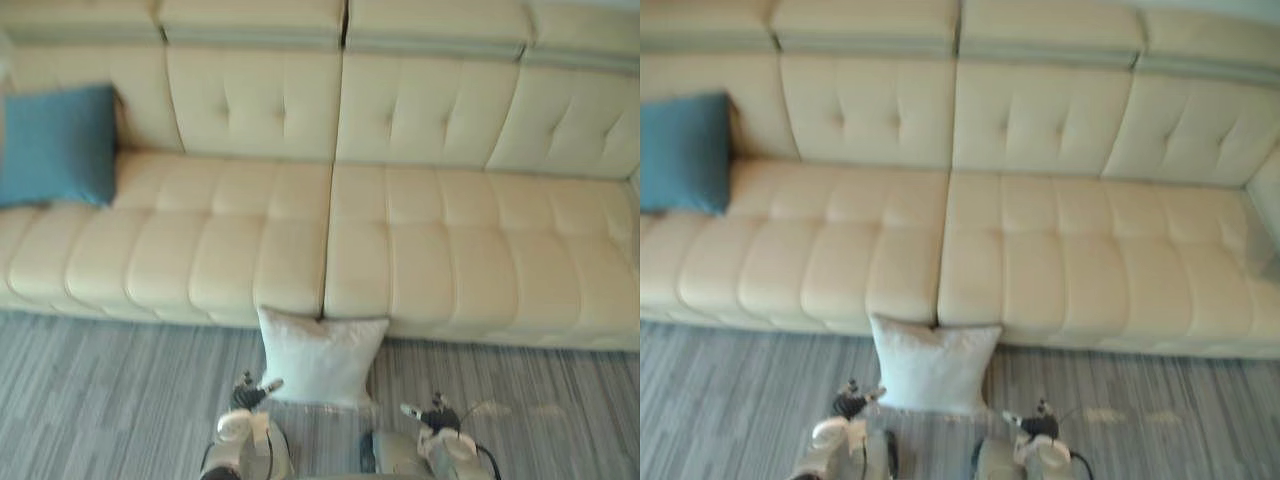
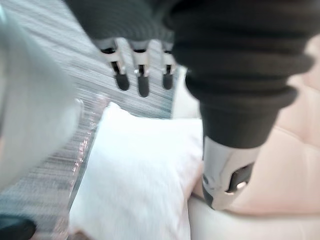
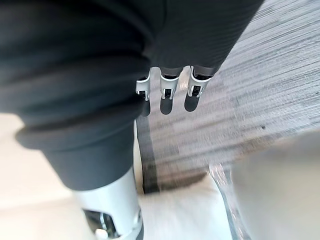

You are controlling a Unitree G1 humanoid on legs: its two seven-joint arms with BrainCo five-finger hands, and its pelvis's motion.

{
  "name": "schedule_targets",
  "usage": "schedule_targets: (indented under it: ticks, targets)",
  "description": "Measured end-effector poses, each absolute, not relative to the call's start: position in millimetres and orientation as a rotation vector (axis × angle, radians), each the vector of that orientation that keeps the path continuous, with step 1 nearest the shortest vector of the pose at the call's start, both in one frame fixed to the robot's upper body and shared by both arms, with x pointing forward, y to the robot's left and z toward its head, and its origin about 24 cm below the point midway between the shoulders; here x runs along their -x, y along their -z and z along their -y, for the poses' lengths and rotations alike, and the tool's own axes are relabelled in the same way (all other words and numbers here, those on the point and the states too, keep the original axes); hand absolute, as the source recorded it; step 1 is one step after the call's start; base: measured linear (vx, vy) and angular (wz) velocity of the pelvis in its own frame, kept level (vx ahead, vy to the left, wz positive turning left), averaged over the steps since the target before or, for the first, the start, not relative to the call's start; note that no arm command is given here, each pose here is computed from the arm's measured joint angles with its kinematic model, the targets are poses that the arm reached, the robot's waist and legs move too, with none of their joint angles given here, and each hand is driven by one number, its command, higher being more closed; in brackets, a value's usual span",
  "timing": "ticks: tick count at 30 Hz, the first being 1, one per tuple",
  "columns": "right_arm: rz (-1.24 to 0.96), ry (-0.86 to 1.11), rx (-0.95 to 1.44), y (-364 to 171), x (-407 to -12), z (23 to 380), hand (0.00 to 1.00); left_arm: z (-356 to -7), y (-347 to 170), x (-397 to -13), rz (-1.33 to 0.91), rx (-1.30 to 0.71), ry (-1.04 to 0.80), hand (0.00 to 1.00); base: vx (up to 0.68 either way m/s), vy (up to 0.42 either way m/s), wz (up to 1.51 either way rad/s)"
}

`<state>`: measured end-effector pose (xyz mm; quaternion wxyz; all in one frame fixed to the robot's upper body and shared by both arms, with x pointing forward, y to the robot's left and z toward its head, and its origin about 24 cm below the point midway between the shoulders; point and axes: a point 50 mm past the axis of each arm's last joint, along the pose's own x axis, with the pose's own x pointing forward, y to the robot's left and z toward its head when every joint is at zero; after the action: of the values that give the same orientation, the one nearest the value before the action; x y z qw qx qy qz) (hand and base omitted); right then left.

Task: Pick up cushions and gather them together orderly.

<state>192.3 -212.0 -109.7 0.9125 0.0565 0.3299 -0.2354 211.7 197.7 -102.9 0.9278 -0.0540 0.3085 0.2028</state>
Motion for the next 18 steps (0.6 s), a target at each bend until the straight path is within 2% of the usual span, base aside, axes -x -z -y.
schedule_targets:
  ticks: [6, 11, 18]
  targets:
    - [-0.416, 0.544, -0.190, 54.5, -260.0, 228.2, 0.00, -210.4, 44.2, -278.0, -0.359, 0.189, -0.477, 0.00, -0.27, -0.069, -0.02]
    - [-0.217, 0.553, -0.317, 0.4, -313.2, 226.1, 0.00, -222.9, -4.4, -316.5, -0.190, 0.199, -0.486, 0.00, -0.21, -0.028, -0.06]
    - [0.136, 0.481, -0.411, -121.2, -379.0, 221.3, 0.00, -235.8, -121.5, -373.0, 0.153, 0.203, -0.460, 0.00, -0.08, -0.006, -0.01]
